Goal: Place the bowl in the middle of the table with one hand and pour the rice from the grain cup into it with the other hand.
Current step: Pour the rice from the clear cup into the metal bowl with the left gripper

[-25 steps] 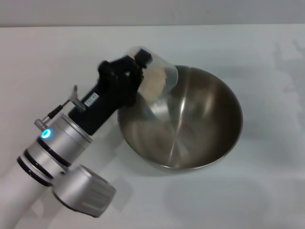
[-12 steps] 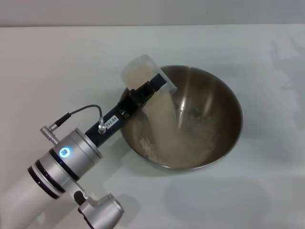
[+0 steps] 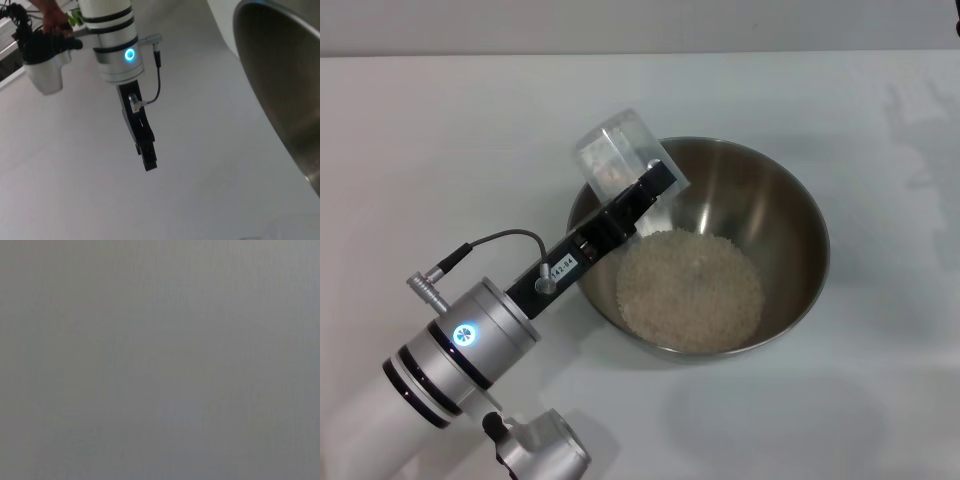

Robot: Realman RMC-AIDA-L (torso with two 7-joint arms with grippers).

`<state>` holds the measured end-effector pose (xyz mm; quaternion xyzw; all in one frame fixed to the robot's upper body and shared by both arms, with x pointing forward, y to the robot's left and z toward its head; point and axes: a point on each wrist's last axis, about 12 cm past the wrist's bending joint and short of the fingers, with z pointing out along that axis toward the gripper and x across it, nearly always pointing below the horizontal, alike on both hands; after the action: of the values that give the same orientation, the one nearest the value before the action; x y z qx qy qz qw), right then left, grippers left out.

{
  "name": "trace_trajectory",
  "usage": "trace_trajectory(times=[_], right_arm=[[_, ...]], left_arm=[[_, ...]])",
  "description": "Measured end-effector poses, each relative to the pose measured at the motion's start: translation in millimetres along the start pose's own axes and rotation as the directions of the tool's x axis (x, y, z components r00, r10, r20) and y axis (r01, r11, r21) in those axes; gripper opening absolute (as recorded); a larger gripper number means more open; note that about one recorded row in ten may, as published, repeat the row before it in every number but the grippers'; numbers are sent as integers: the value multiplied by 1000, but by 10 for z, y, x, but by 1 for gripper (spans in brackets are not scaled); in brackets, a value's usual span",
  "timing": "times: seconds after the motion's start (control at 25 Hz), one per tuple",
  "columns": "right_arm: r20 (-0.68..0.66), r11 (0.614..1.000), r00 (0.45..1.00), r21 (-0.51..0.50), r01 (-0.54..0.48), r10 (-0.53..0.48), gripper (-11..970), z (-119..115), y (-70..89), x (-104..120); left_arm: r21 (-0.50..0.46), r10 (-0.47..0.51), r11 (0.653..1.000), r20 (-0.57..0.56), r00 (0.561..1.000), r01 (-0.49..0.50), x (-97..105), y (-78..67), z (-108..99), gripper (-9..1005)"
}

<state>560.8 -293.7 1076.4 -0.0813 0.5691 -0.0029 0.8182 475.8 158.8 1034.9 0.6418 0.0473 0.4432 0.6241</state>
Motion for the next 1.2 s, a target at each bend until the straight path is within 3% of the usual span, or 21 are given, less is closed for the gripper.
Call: trace_trajectory(times=[0.2, 1.04, 1.2], right_arm=[[-2, 1000, 1000, 1, 0, 0, 507, -2, -3, 3], [-3, 1000, 1000, 3, -1, 1, 507, -13, 0, 6], [-4, 1000, 1000, 6, -1, 1, 507, -19, -5, 8]], left_arm=[[-10, 67, 998, 16, 998, -67, -29, 16, 11, 31], [-18, 106, 994, 42, 994, -105, -60, 28, 44, 36], [-24, -49, 999, 13, 999, 49, -49, 57, 54, 37]])
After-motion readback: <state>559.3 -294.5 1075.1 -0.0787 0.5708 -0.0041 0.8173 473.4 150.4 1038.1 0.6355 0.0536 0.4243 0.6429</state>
